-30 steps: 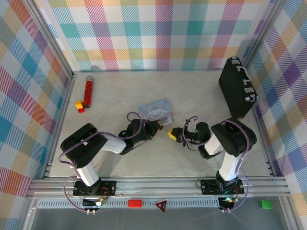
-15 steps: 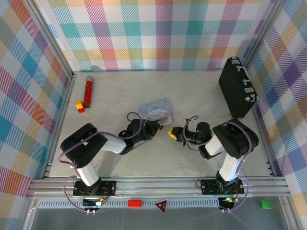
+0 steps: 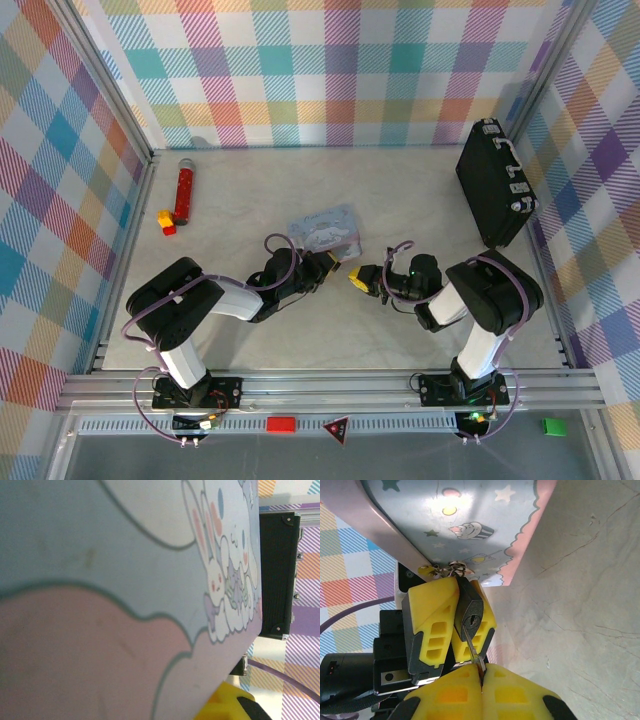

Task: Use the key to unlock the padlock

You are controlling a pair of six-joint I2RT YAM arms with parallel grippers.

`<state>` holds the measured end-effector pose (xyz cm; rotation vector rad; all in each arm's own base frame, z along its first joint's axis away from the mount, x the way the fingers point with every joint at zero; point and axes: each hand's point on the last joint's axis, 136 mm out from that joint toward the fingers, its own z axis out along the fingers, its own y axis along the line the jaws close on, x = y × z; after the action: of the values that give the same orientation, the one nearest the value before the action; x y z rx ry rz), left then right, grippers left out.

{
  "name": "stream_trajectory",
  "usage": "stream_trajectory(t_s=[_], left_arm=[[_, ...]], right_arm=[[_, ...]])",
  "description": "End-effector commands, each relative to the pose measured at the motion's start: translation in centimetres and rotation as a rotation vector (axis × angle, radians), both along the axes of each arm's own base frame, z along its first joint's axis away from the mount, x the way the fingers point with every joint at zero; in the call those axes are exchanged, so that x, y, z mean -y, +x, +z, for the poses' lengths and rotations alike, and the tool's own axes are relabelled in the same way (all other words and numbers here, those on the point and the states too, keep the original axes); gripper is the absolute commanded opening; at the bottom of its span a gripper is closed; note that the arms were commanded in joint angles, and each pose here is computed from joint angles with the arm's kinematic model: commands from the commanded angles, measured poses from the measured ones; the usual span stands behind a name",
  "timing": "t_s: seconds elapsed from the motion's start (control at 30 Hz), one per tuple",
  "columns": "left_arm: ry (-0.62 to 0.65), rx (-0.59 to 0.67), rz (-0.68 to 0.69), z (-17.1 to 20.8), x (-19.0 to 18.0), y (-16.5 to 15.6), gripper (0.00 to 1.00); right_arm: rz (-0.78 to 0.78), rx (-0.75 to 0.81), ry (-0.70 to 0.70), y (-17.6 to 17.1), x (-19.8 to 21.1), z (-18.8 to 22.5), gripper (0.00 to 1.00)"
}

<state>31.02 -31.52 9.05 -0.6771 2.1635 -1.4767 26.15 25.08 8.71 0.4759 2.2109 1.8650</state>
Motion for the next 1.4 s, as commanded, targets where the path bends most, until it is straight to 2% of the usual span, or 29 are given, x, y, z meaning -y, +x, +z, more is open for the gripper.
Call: stream_trajectory(t_s=[0.0,1.37], left_arm=[[-0.101,0.062,-0.014,3.0,0.9,0.5,0.05],[-0.128,0.054,-0.018,2.8,1.0,0.1,0.05]], right_arm=[[0.023,0.06,0.01,0.0,-0.2,1.1,0.0],[0.028,0.082,-0.018,0.6,-0.4,1.6,0.0]])
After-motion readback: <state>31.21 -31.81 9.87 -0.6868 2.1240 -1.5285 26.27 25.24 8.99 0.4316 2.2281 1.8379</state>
